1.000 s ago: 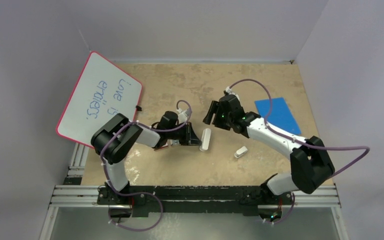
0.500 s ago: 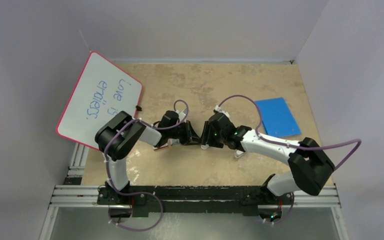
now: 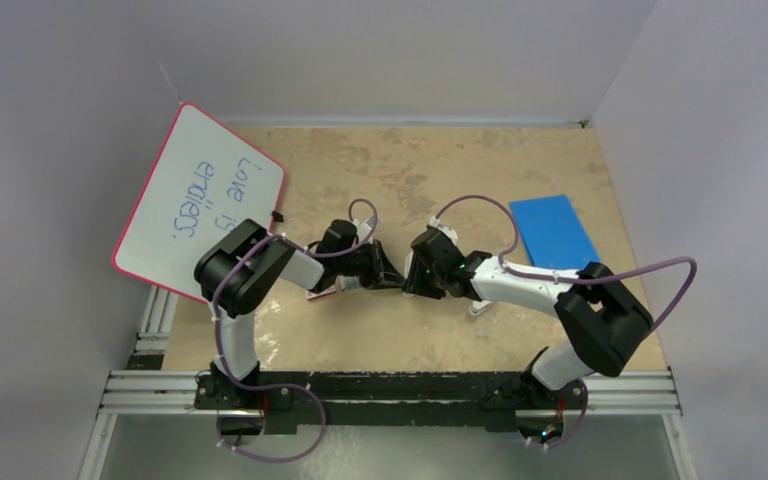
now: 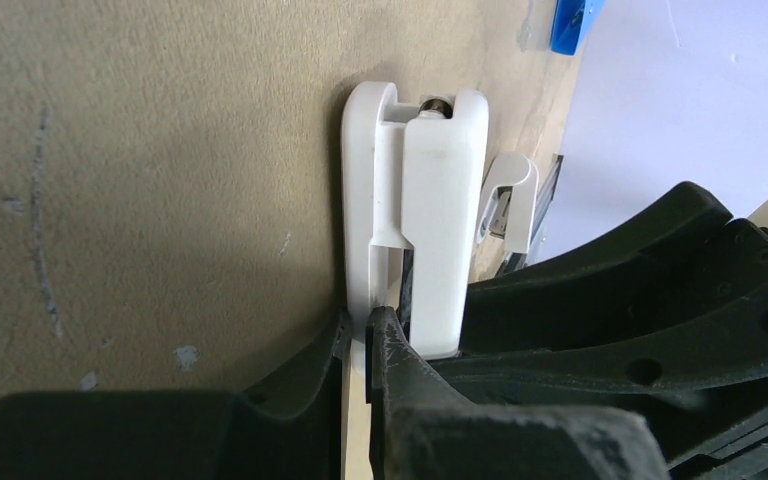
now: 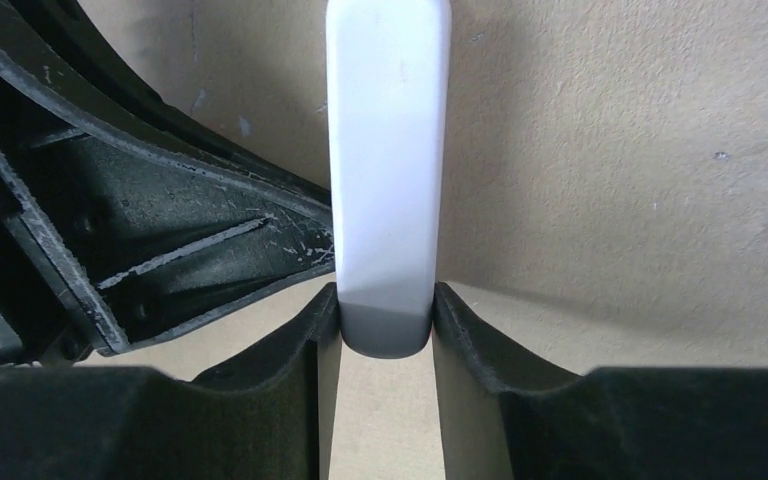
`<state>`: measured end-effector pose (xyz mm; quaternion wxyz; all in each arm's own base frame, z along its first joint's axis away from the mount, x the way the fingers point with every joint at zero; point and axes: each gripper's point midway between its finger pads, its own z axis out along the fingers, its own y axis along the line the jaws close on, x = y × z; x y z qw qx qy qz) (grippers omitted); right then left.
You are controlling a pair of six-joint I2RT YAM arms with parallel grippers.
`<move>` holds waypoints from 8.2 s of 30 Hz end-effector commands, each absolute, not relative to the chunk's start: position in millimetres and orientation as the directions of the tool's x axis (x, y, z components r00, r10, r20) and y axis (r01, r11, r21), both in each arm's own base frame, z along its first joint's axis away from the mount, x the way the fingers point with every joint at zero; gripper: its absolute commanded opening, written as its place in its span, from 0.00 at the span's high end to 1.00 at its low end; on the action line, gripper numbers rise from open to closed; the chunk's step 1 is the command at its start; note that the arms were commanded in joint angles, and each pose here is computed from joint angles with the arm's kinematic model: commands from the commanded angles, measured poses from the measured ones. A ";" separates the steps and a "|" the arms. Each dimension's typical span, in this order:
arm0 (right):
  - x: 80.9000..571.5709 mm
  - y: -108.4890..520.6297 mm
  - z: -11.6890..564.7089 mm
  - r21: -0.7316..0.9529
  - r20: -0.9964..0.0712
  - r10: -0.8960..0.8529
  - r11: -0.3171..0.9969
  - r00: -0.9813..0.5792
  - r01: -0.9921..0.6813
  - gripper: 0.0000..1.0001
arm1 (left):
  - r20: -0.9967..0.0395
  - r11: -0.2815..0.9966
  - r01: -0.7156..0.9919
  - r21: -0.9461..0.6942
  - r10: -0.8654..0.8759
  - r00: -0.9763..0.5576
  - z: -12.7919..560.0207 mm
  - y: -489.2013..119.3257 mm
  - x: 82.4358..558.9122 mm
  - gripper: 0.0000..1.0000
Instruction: Load the staples into the stapler
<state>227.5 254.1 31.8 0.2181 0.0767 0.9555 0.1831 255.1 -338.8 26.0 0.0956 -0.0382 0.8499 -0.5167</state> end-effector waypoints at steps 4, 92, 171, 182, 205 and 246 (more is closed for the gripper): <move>229.7 259.9 62.8 0.434 -0.380 0.294 0.894 -0.877 0.112 0.73 | -0.232 0.447 0.152 -0.882 -0.131 -0.964 38.4 -344.4 268.4 1.00; 358.5 235.0 97.6 0.324 -0.630 0.323 0.936 -0.706 0.139 0.41 | -0.135 0.563 -0.008 -0.826 -0.212 -0.968 4.3 -339.9 327.0 0.83; 268.3 192.0 68.8 0.356 -0.483 0.380 0.908 -0.789 0.220 0.79 | -0.488 0.595 0.365 -0.716 -0.053 -0.871 128.4 -290.1 255.4 0.35; 263.0 173.8 40.5 0.195 -0.469 0.301 0.952 -0.830 0.235 0.74 | -0.404 0.535 0.314 -0.784 -0.056 -0.913 115.2 -301.4 246.5 0.36; 243.1 179.6 42.1 0.121 -0.476 0.294 0.955 -0.829 0.269 0.70 | -0.414 0.490 0.350 -0.798 -0.025 -0.910 118.0 -315.3 239.7 0.37; 220.7 222.9 64.0 0.444 -0.334 0.402 0.865 -0.852 0.234 0.83 | -0.271 0.445 0.255 -0.858 0.029 -0.962 72.0 -383.3 230.7 0.64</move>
